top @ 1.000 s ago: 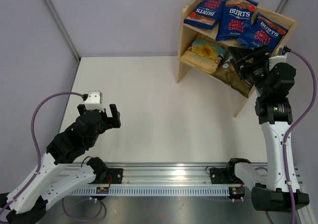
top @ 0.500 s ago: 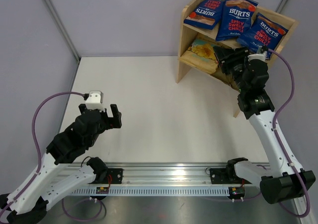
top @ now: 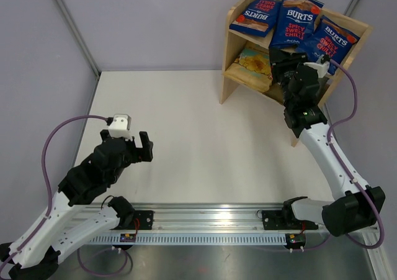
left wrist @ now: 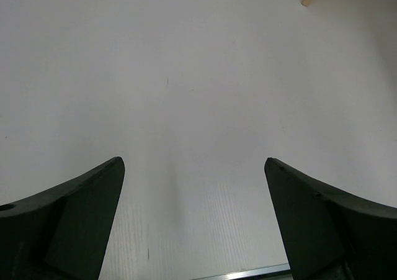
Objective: Place and organize the chips bags onto the shelf
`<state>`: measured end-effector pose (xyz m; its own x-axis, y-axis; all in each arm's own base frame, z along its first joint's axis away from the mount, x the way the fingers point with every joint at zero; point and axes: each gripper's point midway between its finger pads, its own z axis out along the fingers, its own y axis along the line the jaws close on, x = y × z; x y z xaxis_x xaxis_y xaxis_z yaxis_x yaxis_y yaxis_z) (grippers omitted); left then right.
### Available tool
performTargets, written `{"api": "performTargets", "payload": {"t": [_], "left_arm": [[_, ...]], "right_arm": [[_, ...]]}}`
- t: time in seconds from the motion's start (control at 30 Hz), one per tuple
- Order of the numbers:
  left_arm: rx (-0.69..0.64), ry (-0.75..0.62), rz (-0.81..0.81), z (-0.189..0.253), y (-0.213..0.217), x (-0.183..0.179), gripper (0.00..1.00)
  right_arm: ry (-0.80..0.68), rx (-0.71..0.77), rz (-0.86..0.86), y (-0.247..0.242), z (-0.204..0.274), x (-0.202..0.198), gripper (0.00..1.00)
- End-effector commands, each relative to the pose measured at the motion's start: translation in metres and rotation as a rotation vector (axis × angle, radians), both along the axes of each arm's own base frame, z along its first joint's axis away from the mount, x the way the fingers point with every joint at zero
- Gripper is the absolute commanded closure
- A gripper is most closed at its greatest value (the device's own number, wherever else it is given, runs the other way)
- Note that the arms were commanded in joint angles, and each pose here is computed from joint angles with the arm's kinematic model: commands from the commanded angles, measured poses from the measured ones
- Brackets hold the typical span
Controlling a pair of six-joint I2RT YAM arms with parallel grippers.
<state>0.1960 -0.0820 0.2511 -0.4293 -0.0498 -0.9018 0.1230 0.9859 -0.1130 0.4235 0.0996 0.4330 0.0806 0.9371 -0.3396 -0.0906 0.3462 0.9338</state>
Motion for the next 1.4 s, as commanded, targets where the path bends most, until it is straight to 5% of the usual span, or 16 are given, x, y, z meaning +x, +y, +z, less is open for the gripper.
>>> {"api": "performTargets", "payload": {"t": [0.0,0.5,0.87,1.37], "left_arm": [[-0.027,-0.035,-0.035,0.008,-0.008,0.003,0.01],[-0.028,-0.030,-0.057,0.006,-0.011,0.002,0.01],[-0.028,-0.032,-0.065,0.005,-0.011,0.001,0.01],[-0.027,-0.028,-0.067,0.004,-0.012,0.000,0.01]], "right_arm": [[-0.100,0.062,-0.028,-0.001,0.038,0.000,0.66],[-0.099,0.089,-0.016,0.015,0.042,0.009,0.86],[-0.108,0.116,-0.050,0.017,0.048,0.027,0.88],[-0.096,0.002,0.163,0.051,0.040,-0.013,0.45]]}}
